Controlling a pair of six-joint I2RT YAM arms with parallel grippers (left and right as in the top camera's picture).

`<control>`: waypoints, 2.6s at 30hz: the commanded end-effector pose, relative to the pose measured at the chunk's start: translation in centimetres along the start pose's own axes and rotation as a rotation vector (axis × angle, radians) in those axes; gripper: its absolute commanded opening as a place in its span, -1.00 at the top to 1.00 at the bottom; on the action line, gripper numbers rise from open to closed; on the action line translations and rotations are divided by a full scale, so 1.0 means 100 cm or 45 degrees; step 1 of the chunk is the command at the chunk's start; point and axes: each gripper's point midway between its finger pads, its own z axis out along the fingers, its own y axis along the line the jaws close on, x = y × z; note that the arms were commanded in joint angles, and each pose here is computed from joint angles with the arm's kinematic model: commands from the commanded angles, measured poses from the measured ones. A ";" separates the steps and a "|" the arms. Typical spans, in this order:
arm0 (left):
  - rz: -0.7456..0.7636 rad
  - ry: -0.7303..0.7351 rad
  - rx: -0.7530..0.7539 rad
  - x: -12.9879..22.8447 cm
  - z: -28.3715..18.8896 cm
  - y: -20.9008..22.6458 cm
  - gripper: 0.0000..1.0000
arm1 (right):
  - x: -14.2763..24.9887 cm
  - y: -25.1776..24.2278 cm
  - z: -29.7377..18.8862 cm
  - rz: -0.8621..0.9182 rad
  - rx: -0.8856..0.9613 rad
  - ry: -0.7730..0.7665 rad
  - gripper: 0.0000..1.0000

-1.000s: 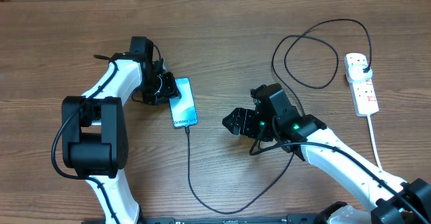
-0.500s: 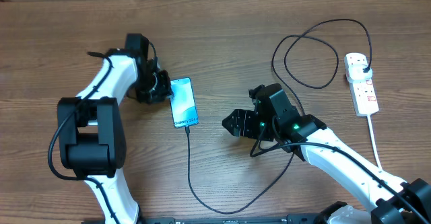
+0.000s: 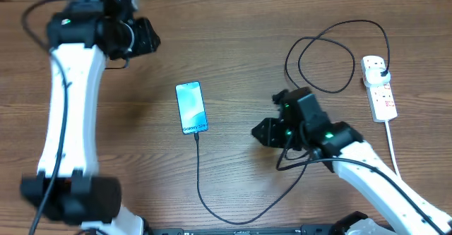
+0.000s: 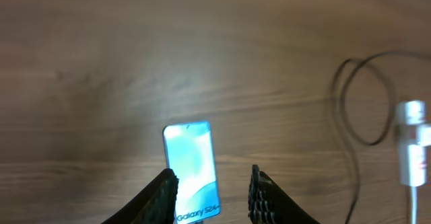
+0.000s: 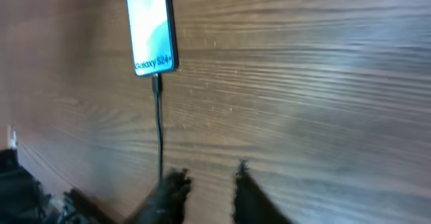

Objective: Plug charger to phone and switch on socket

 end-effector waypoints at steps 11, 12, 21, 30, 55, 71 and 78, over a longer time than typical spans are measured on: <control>0.070 -0.170 -0.059 -0.007 -0.057 -0.007 -1.00 | -0.061 -0.049 -0.134 0.252 0.121 -0.443 0.93; 0.069 -0.169 -0.064 -0.007 -0.056 -0.006 -0.99 | -0.064 -0.059 -0.145 0.269 0.161 -0.460 0.93; 0.069 -0.169 -0.064 -0.007 -0.056 -0.007 -0.99 | -0.105 -0.141 -0.224 0.560 0.348 -0.622 0.93; 0.069 -0.169 -0.064 -0.007 -0.056 -0.007 -0.99 | -0.129 -0.217 -0.221 0.739 0.115 -0.614 0.93; 0.069 -0.170 -0.063 -0.007 -0.056 -0.007 -0.99 | -0.167 -0.342 -0.200 1.043 -0.045 -0.784 0.93; 0.069 -0.170 -0.063 -0.007 -0.056 -0.007 -0.99 | -0.167 -0.377 -0.157 1.149 -0.157 -0.724 0.93; 0.069 -0.169 -0.064 -0.007 -0.056 -0.007 -0.99 | -0.162 -0.394 -0.134 1.184 -0.165 -0.689 0.93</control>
